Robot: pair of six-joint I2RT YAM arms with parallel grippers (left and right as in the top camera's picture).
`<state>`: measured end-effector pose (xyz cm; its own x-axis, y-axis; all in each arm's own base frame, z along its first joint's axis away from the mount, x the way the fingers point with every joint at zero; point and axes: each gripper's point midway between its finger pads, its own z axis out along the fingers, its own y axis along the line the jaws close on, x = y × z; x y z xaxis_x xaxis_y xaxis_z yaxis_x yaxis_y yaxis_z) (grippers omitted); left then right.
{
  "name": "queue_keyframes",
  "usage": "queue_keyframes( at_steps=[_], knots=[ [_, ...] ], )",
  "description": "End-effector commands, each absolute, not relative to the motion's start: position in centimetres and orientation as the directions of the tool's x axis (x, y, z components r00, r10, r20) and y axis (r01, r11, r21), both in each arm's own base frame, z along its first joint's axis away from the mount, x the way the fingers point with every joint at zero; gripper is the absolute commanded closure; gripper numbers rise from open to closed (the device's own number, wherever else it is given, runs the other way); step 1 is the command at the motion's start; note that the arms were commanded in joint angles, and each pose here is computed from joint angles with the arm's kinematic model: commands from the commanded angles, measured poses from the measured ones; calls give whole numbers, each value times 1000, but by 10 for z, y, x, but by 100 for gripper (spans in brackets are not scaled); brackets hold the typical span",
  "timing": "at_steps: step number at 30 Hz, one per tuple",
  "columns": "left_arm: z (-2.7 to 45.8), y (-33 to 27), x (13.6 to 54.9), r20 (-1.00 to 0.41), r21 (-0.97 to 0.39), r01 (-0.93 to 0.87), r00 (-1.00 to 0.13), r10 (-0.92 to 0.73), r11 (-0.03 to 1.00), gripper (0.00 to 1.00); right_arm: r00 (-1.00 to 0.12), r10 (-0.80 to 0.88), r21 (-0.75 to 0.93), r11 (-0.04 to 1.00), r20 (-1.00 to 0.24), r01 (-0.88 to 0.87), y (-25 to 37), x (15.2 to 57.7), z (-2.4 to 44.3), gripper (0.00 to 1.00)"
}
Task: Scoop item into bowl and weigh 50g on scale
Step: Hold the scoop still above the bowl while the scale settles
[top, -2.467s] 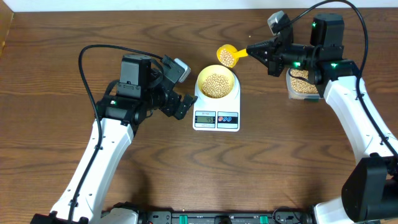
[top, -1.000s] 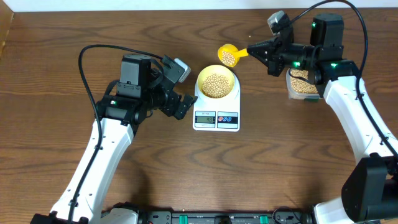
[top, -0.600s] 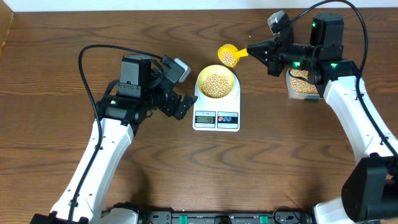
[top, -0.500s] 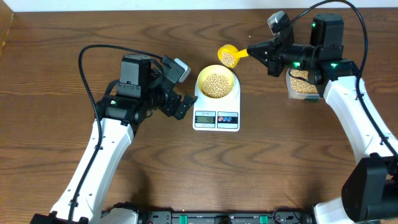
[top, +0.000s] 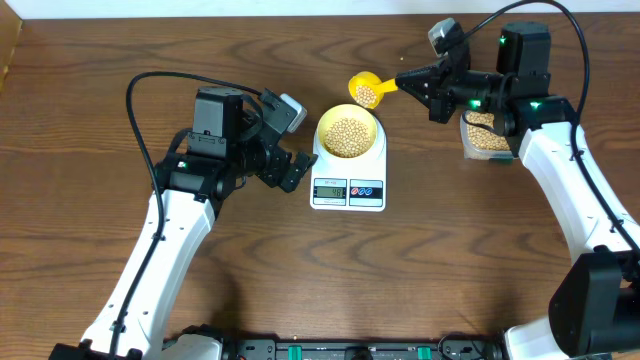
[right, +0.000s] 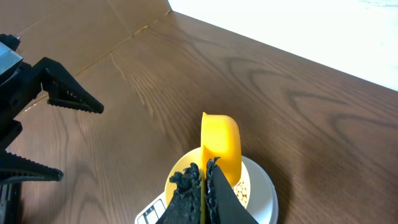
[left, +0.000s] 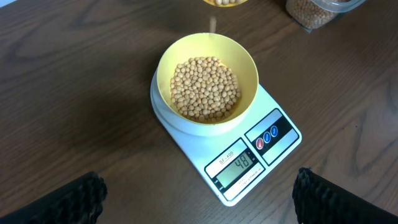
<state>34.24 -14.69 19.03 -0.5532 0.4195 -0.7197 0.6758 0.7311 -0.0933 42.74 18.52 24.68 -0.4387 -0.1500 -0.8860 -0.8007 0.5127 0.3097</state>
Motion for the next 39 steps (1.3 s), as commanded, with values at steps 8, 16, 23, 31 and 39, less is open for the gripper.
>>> queue_keyframes(
  at_steps=[8,16,23,31,39],
  knots=[
    [198,-149,341,-736,-76,692,-525,428,718,3,-436,-155,309,503,-886,-807,189,426,246,99],
    [198,-149,341,-736,-77,692,-525,428,718,3,-449,-147,323,505,-881,-800,189,426,246,99],
    [198,-149,342,-736,-76,692,-524,428,718,2,-473,-132,350,509,-871,-786,189,426,246,99],
    [198,-149,341,-736,-76,692,-525,428,718,2,-472,-132,349,510,-871,-786,189,426,246,99],
    [198,-149,341,-736,-76,692,-525,428,718,2,-472,-132,349,510,-871,-786,189,426,246,99]
  ],
)
